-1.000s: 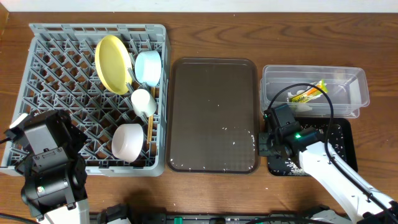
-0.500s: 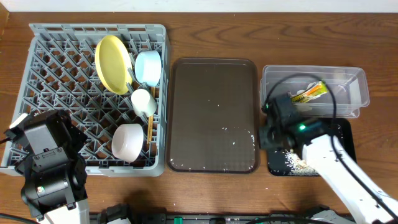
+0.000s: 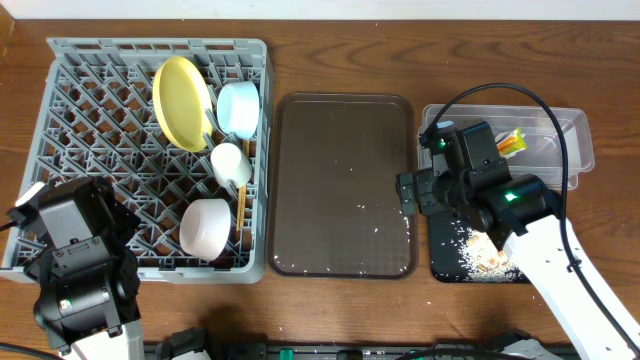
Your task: Sort waste into correct bins and load items into the dishwasher
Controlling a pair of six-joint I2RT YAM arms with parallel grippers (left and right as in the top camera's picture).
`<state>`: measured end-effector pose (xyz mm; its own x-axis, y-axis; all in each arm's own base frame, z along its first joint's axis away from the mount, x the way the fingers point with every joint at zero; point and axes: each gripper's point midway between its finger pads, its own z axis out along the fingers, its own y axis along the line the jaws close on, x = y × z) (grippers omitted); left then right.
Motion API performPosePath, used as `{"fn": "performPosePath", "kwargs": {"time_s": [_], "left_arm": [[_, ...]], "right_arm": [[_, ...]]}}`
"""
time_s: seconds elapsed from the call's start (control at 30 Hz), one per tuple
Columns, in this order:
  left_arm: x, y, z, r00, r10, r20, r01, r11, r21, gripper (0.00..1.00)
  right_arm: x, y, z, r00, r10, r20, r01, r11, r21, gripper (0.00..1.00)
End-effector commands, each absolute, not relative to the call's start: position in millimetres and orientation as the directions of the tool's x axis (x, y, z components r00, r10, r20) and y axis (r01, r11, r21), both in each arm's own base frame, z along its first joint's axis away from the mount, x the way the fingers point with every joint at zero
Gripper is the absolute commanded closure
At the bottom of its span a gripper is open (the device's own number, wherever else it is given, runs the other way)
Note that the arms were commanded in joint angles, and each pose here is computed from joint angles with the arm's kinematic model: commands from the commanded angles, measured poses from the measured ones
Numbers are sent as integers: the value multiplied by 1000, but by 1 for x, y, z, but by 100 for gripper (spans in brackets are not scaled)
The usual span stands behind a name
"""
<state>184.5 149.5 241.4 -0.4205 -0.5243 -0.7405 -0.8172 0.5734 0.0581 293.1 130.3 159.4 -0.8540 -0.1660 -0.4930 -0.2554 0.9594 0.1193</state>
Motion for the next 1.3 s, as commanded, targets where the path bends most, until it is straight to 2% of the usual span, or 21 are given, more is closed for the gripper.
{"fn": "performPosePath", "kwargs": {"time_s": [0.0,0.17,0.3,0.5,0.67,0.77,1.03,1.27], "left_arm": [[183,152,247,-401,-526,-750,-829,557,53,4],[182,152,247,-401,-526,-750,-829,557,53,4],[182,152,247,-401,-526,-750,-829,557,53,4],[182,152,247,-401,-526,-750,-829,557,53,4],[183,152,247,-401,-526,-750,-829,557,53,4],[182,152,247,-401,-526,-750,-829,557,53,4],[183,152,247,-401,-526,-750,-829,557,53,4],[183,152,247,-401,-526,-750,-829,557,53,4]], "right_arm": [[293,130,158,-852,-180,-491,-267,957,112,1],[295,122,157,-852,-181,-492,-245,967,69,1],[316,128,171,-784,-196,-589,-279,959,53,1],[340,137,237,-567,-140,-812,-316,947,57,1],[331,106,302,-320,-14,-947,-268,960,76,1],[316,79,318,-208,37,-977,-217,973,83,1],[262,21,312,-37,86,-996,-106,990,90,1],[238,10,286,94,102,-990,-72,993,95,1]]}}
